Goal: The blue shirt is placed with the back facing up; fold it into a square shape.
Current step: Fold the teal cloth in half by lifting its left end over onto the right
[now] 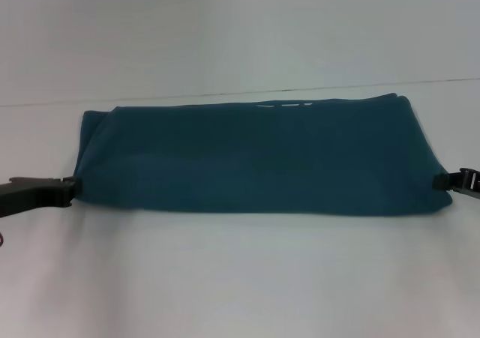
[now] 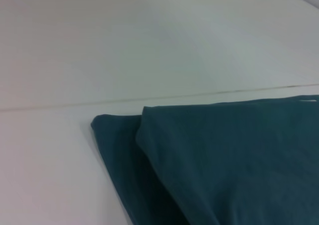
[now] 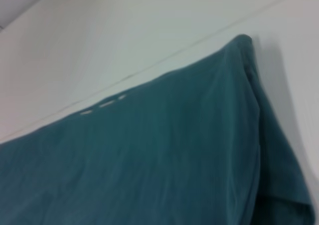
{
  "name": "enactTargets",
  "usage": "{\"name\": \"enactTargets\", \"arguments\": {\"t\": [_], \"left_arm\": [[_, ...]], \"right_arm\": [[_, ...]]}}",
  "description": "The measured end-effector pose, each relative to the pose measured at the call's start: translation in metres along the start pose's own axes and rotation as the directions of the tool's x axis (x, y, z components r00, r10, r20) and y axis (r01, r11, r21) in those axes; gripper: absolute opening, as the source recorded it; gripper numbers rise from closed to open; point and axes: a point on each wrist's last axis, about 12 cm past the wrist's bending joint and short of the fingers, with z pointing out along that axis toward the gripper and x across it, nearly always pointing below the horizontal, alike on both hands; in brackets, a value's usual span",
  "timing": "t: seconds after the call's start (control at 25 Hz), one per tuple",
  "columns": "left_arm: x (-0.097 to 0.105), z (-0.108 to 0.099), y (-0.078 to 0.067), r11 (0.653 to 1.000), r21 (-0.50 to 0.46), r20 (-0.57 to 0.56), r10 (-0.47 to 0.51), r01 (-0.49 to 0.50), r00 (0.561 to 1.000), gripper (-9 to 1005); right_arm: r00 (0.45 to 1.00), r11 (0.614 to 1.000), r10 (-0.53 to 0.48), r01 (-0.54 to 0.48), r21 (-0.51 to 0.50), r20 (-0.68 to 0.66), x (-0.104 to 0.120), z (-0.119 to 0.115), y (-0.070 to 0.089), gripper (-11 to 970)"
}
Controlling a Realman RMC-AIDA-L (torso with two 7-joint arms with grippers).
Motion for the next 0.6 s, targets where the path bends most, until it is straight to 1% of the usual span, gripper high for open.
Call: {"name": "enactTargets", "arguments": {"t": [0.32, 0.6], "left_arm": [[0.017, -0.018, 0.003, 0.998, 0.033, -0.016, -0.047, 0.047, 0.999, 41], [0.030, -0.035, 0.011, 0.996, 0.029, -0.014, -0.087, 0.087, 0.996, 44]], "right_arm": [[0.999, 0.999, -0.030, 0.031, -0.022, 0.019, 0.003, -0.004, -0.002, 10], [0.999, 0.998, -0.025, 0.027, -0.060, 0.021, 0.016, -0.012, -0.005, 10]]}}
